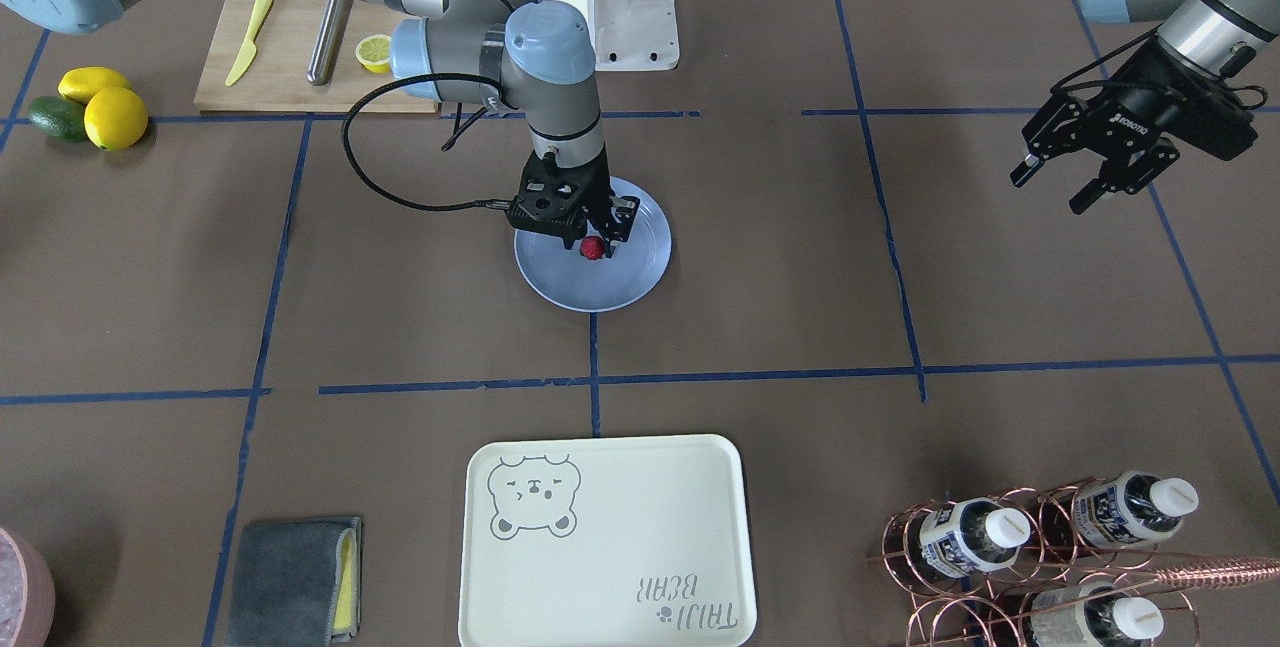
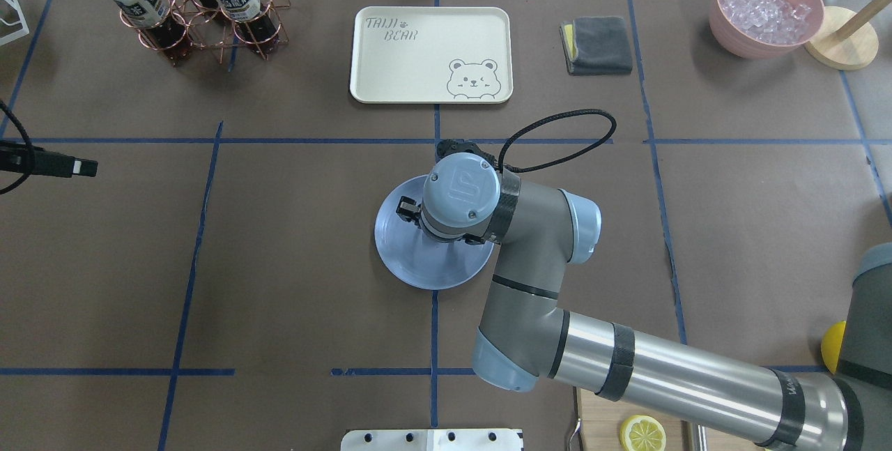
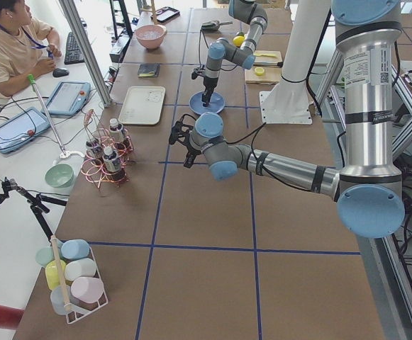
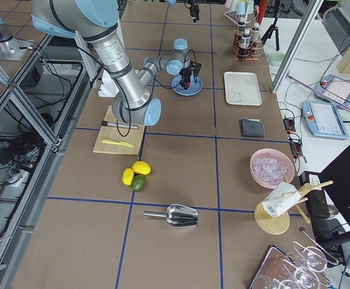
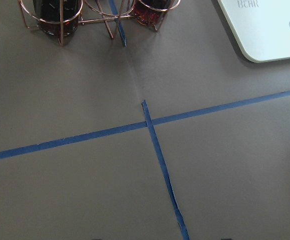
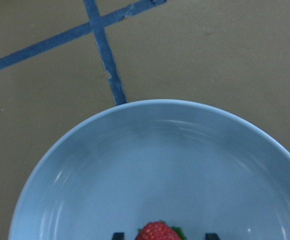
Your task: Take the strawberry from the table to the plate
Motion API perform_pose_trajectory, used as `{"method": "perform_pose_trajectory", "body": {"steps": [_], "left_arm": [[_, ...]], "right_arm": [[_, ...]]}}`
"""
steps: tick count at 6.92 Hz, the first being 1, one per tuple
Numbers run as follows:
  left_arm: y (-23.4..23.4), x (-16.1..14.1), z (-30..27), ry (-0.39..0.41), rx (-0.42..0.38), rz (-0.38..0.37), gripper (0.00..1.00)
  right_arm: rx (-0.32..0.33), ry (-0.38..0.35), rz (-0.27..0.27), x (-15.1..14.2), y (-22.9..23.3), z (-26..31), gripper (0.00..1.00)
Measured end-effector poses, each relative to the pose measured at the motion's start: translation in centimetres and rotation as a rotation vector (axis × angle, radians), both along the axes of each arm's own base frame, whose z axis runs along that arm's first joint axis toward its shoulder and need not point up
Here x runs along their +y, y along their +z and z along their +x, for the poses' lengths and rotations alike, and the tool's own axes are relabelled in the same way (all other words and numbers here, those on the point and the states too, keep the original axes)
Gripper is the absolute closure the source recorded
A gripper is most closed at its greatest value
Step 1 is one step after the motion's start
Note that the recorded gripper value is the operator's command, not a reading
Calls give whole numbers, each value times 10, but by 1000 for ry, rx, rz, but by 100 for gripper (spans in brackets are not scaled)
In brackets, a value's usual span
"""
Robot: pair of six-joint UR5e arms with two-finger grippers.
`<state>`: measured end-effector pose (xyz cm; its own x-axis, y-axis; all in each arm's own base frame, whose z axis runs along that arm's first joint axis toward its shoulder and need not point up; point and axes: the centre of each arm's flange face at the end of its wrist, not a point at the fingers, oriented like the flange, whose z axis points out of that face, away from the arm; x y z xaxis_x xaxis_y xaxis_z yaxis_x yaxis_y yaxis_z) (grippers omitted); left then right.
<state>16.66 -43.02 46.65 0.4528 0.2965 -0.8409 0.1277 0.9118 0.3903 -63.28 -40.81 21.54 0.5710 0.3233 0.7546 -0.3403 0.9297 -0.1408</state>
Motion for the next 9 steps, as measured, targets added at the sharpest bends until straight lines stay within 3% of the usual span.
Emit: {"method": "perform_pose_trajectory", "body": {"steps": [3, 5, 7, 9], "left_arm": [[1, 1, -1, -1, -2, -3, 16], [4, 2, -2, 3, -8, 2, 16], [18, 4, -12, 22, -44, 46, 17], [46, -3, -54, 38, -88, 110, 17]], "right_arm": [[-16, -1, 6, 1, -15, 11, 0], [-66, -3, 20, 12, -24, 78, 0], [-77, -64, 69, 25, 18, 187, 0], [14, -164, 152, 12, 94, 292, 0]]}}
